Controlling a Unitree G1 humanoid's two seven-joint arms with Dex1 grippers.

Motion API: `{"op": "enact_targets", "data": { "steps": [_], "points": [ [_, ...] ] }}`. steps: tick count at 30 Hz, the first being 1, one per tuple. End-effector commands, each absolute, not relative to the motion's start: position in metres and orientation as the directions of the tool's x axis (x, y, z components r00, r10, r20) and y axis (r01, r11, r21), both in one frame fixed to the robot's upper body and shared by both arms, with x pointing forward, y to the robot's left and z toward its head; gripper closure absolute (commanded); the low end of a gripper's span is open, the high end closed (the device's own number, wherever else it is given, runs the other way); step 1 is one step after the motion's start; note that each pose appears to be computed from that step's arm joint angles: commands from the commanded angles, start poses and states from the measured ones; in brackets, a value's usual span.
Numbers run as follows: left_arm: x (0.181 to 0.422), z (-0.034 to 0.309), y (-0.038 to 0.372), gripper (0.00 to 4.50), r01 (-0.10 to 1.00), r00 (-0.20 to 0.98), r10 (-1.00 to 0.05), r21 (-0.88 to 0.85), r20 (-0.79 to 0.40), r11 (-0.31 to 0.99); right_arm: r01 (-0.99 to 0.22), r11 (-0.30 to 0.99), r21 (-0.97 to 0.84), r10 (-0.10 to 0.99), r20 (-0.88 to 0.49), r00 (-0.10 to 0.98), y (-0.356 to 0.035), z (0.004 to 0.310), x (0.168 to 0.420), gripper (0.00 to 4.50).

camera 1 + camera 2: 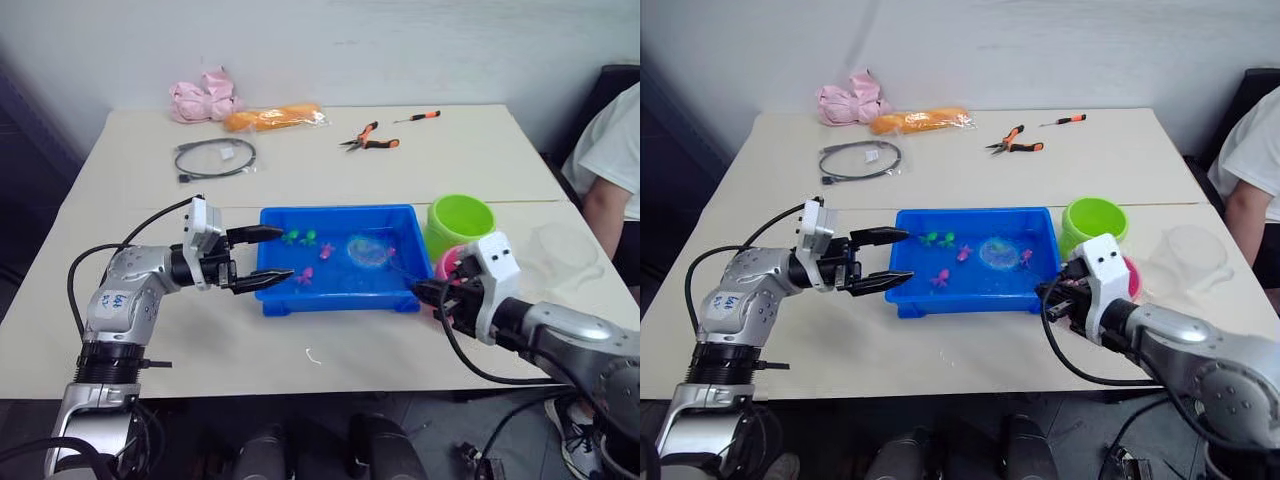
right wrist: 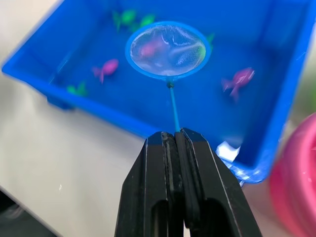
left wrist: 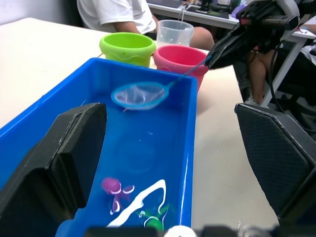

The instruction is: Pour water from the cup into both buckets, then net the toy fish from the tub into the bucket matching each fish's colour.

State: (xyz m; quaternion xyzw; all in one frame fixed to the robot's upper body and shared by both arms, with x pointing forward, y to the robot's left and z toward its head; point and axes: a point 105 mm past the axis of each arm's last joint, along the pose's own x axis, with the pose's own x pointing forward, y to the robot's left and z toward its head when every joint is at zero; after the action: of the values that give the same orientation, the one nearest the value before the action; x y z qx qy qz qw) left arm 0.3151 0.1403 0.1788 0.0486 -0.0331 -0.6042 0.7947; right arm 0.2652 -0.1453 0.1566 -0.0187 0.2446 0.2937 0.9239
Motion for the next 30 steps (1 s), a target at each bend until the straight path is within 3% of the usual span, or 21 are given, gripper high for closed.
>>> {"op": "enact_targets", "data": {
  "steps": [1,6,11,15,18,30],
  "points": [
    [0.312,0.193,0.142,0.06,0.943,0.28,-0.96,0.193,-0.016,0.272,-0.549,0.819,0.167,0.55,-0.499,0.669,-0.145,0.158,0.271,4.5],
    [0.313,0.194,0.151,0.06,0.925,0.328,-0.943,0.218,-0.05,0.31,-0.536,0.814,0.224,0.556,-0.569,0.606,-0.144,0.153,0.279,4.5],
    [0.314,0.195,0.154,0.06,0.917,0.348,-0.936,0.229,-0.054,0.328,-0.496,0.84,0.219,0.518,-0.595,0.614,-0.149,0.153,0.286,4.5],
    [0.314,0.196,0.155,0.06,0.913,0.354,-0.934,0.237,-0.055,0.332,-0.426,0.892,0.15,0.413,-0.654,0.634,-0.168,0.15,0.292,4.5],
    [0.316,0.196,0.154,0.06,0.91,0.357,-0.933,0.241,-0.047,0.336,-0.369,0.919,0.141,0.372,-0.622,0.689,-0.172,0.155,0.301,4.5],
    [0.315,0.197,0.146,0.06,0.915,0.346,-0.938,0.236,-0.034,0.329,-0.414,0.91,-0.02,0.326,-0.584,0.744,-0.162,0.158,0.3,4.5]
  ]
}}
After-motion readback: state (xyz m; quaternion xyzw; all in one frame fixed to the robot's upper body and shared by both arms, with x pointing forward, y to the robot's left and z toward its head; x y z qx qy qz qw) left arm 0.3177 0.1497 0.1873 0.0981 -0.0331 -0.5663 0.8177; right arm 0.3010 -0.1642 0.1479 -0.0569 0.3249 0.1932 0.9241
